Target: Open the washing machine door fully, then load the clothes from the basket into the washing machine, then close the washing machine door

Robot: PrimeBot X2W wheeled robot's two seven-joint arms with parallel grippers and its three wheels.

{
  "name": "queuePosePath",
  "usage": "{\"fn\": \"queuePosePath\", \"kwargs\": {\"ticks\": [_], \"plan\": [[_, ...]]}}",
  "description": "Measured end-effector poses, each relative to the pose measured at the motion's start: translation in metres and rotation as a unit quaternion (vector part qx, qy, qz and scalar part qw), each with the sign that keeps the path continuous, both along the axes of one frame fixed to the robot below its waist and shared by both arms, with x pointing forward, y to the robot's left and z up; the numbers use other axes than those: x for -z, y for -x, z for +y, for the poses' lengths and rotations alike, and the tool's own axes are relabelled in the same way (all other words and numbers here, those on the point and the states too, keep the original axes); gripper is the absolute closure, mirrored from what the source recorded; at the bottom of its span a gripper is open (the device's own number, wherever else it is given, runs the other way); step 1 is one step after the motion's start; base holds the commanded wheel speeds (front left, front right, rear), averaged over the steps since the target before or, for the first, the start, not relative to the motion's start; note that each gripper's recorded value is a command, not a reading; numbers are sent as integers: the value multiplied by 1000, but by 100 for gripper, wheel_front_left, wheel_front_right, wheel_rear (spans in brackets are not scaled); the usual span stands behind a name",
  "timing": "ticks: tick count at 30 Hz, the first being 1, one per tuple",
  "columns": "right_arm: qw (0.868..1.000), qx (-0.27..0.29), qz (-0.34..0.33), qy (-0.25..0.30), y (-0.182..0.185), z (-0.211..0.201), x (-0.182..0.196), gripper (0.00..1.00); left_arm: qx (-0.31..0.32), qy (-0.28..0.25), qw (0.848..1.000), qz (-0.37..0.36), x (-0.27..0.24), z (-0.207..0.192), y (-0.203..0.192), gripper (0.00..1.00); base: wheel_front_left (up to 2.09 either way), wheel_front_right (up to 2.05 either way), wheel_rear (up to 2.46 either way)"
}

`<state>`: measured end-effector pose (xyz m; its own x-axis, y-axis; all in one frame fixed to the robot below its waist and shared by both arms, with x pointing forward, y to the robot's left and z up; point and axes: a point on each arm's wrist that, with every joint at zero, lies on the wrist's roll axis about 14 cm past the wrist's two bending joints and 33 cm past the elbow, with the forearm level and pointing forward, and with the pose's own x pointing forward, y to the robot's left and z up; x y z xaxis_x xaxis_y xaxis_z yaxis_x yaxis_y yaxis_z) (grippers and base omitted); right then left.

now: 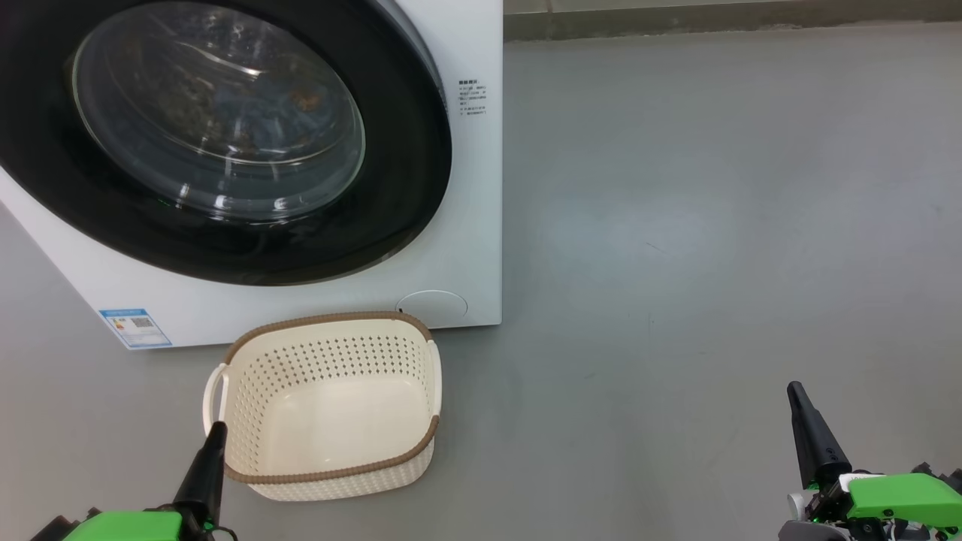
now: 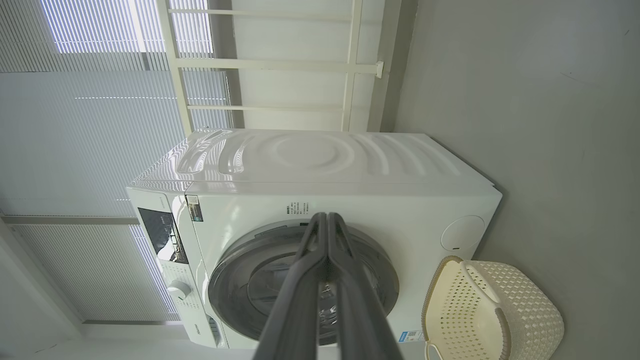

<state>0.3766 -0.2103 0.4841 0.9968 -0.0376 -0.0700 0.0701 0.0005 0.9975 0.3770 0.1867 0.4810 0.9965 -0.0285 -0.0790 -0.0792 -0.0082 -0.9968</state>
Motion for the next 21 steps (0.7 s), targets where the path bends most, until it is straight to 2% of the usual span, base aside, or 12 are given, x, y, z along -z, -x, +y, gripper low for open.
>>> {"fn": "queuePosePath", "kwargs": {"ticks": [21], "plan": [[1000, 0, 0, 0, 0, 0, 0, 100, -1, 1, 1000, 0, 0, 0, 0, 100, 0, 0, 0]]}}
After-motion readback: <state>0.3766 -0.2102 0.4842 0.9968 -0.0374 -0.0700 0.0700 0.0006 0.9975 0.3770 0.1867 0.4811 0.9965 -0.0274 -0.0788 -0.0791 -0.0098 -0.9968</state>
